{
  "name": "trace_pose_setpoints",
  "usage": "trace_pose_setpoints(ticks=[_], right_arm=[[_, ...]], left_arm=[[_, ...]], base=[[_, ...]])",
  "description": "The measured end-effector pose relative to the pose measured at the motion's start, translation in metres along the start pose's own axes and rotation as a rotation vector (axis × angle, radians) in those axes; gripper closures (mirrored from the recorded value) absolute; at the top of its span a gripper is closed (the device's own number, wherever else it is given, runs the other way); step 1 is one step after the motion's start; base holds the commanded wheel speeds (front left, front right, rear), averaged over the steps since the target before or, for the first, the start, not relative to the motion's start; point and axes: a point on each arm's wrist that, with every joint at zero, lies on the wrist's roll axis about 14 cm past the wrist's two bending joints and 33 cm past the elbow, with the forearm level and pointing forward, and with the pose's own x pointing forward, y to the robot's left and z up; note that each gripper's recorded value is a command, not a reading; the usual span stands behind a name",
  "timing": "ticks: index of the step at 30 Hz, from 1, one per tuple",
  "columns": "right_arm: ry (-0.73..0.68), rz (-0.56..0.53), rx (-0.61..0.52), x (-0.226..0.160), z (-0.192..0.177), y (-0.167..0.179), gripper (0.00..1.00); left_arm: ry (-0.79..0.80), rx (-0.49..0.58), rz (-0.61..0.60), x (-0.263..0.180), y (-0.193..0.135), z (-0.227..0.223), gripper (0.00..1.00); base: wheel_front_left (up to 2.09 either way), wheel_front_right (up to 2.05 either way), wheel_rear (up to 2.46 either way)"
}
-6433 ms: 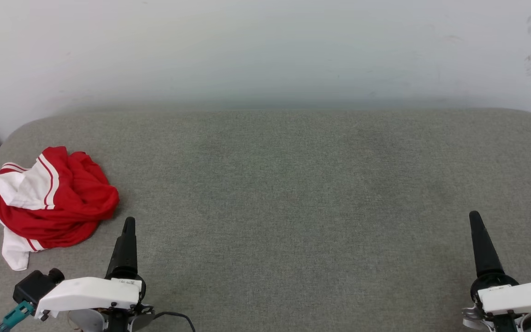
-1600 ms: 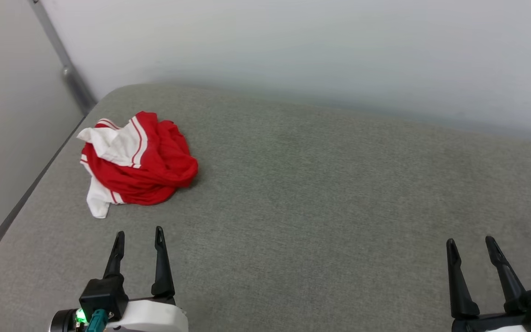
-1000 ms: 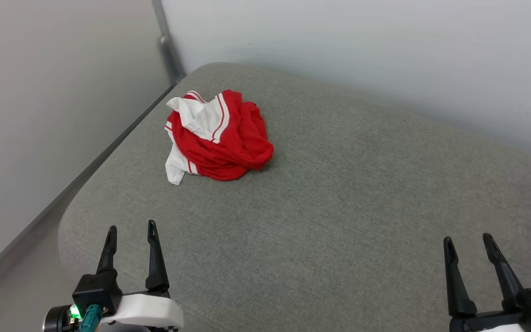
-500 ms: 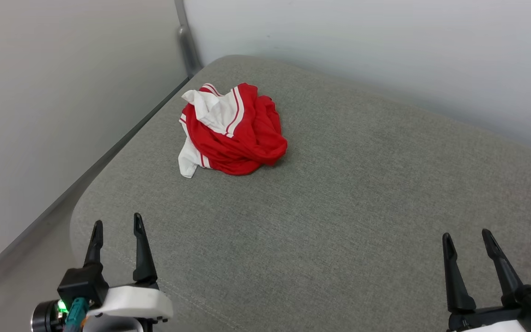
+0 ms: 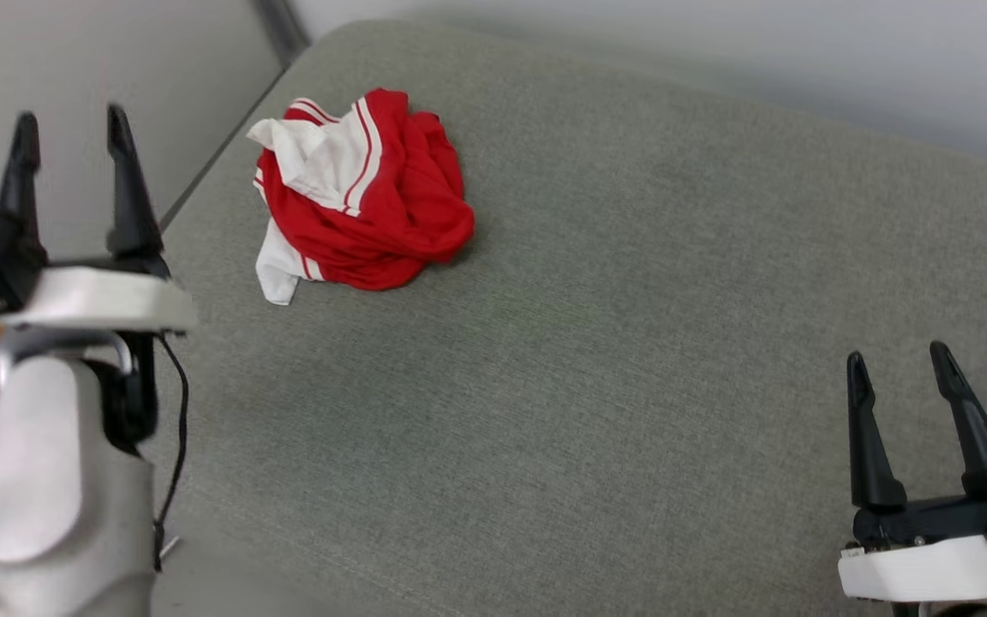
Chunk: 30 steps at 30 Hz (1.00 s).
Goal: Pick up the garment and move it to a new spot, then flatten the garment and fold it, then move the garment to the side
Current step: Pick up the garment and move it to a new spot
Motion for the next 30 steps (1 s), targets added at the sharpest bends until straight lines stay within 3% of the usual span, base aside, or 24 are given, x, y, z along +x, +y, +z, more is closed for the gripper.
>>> trace_pose_setpoints(ticks=[6, 14, 21, 30], right_arm=[[-0.003, -0.058, -0.01, 0.012, -0.014, -0.026, 0.0], [0.001, -0.13, -0.029, 0.011, -0.024, -0.055, 0.0], [0.005, -0.169, -0.051, 0.009, -0.03, -0.073, 0.0], [0.026, -0.2, -0.07, 0.008, -0.043, -0.087, 0.0]], left_arm=[[-0.034, 0.047, -0.065, 0.081, -0.023, 0.003, 0.0], [0.141, 0.192, -0.188, 0.144, -0.055, -0.036, 0.0], [0.534, 0.168, -0.238, 0.153, -0.079, -0.116, 0.0], [1.088, 0.161, -0.4, 0.096, -0.116, -0.202, 0.0]], base=[[0.0, 0.0, 0.0], [0.0, 0.0, 0.0], [0.0, 0.0, 0.0], [0.0, 0.0, 0.0]])
